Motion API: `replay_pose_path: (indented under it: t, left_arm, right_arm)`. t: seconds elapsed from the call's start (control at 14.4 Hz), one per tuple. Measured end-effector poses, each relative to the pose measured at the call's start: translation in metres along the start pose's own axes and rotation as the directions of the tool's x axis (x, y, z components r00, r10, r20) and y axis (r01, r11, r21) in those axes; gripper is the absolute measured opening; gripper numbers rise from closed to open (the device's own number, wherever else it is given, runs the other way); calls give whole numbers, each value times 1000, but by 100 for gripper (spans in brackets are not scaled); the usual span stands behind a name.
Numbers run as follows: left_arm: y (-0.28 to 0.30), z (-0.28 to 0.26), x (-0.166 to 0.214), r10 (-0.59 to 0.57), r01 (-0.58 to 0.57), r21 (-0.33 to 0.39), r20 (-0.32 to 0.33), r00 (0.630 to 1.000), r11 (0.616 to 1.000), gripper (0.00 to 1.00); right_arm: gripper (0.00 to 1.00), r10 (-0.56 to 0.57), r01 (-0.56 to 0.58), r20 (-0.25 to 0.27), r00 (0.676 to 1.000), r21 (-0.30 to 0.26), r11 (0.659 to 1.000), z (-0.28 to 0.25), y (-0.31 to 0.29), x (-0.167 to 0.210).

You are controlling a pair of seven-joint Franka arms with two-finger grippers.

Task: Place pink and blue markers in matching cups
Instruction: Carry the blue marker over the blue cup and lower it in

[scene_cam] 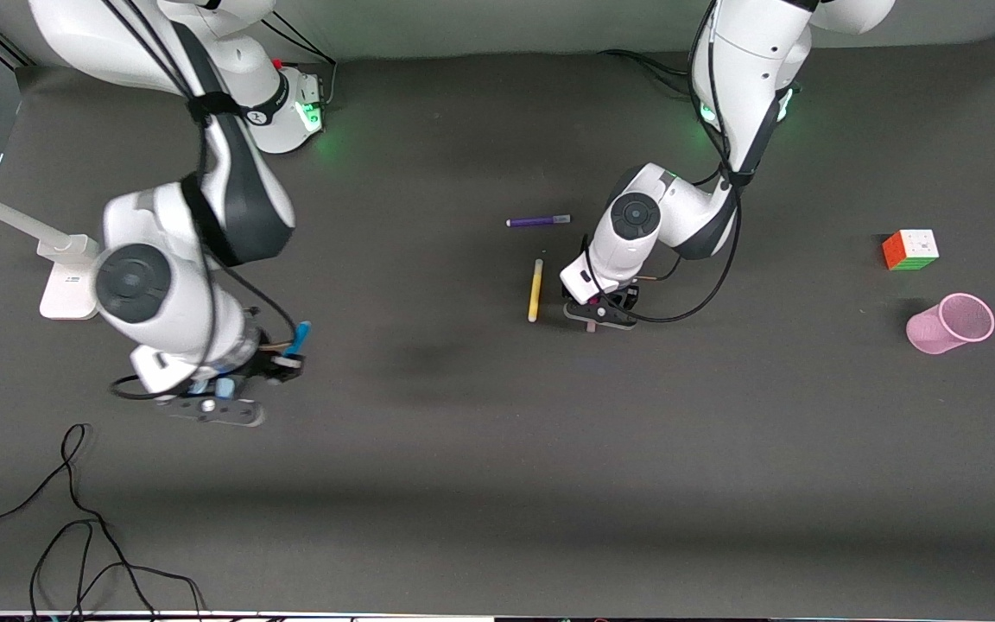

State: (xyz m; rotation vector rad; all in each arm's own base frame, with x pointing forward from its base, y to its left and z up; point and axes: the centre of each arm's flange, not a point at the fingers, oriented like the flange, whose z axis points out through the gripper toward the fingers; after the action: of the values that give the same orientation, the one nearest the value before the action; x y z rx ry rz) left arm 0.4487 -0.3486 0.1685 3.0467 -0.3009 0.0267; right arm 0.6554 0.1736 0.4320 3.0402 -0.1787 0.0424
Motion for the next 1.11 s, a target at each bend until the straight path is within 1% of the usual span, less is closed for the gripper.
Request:
replay_pose_path:
  t: [0.21,0.28,0.42,0.49,0.56,0.69,0.76,0.83,0.9,1.04,1.11]
  left_arm:
    - [-1,-2,1,-2,2,4,7,1000,1000,67]
    - [-3,-2,1,-5,4,7,12,1000,1000,73]
    - [-8,-5,2,-13,13,15,24,1000,1000,91]
    - [-11,-6,3,-20,19,18,28,999,1000,97]
    - [-14,-7,5,-25,24,19,28,999,1000,98]
    - [-16,-7,6,-27,26,19,27,999,999,96]
    - [-16,-7,5,-26,26,19,28,999,999,93]
    - [-16,-7,5,-26,25,20,29,999,999,93]
    - [-16,-7,5,-26,25,20,29,999,999,84]
    - [-16,-7,5,-24,24,20,28,999,1000,62]
    - [-16,-9,6,-23,23,20,25,999,1000,53]
  right_arm:
    - [16,-95,93,-69,993,-25,995,-2,58,21]
    - [16,-130,126,-89,988,-40,991,3,81,27]
    - [16,-187,180,-129,974,-68,981,19,125,32]
    - [16,-207,198,-146,967,-76,977,28,141,30]
    - [16,-223,212,-162,961,-80,974,38,152,27]
    - [16,-234,222,-202,951,-80,972,57,164,17]
    - [16,-237,224,-224,946,-78,971,66,166,11]
    - [16,-237,226,-239,941,-75,971,76,168,3]
    - [16,-237,226,-250,939,-72,971,84,169,-4]
    - [16,-232,223,-266,936,-65,973,94,173,-16]
    - [16,-231,222,-279,932,-65,973,98,177,-21]
